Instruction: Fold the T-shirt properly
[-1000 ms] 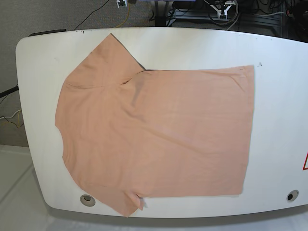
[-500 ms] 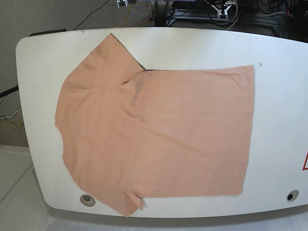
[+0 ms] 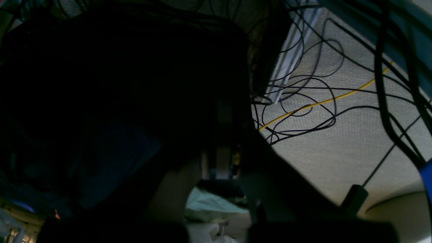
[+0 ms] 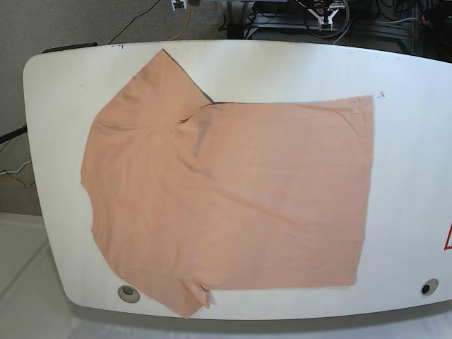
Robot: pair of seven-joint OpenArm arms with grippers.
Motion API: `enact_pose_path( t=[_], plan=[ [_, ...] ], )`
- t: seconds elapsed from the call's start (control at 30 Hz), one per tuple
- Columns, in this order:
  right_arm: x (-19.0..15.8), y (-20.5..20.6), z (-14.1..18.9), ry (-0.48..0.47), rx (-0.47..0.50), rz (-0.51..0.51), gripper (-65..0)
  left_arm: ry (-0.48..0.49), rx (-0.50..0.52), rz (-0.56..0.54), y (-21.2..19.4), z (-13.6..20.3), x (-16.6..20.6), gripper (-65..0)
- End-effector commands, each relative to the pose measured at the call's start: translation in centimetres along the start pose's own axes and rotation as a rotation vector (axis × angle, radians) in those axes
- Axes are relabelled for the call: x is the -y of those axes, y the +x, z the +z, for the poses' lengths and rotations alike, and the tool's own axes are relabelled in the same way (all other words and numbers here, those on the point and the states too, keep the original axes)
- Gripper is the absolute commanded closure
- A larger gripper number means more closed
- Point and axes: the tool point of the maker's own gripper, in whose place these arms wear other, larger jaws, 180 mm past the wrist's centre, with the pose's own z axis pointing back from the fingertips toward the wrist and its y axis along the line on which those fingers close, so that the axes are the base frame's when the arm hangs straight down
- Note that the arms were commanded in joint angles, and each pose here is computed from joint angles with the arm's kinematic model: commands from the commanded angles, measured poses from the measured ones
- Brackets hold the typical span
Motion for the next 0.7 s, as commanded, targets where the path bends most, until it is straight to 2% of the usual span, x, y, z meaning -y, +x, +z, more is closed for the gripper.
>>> enact_pose_path(
  t=[0.0, 0.2, 0.27, 0.67],
  plan=[
    [0.4, 0.0, 0.1, -0.002, 0.013, 0.007, 0.0, 0.004, -0.003, 0.004, -0.5, 0.0, -0.2, 0.0],
    [1.2, -0.5, 0.3, -0.018, 0.024, 0.009, 0.0, -0.002, 0.022, 0.006, -0.4, 0.1, -0.3, 0.0],
    [2.4, -1.6, 0.8, -0.037, 0.038, 0.016, 0.0, 0.003, 0.061, -0.002, -1.0, 0.4, -1.2, 0.0],
    [4.5, -3.3, 2.2, -0.083, 0.078, 0.032, 0.0, 0.013, 0.096, -0.053, -3.6, 1.5, -3.1, 0.0]
  ],
)
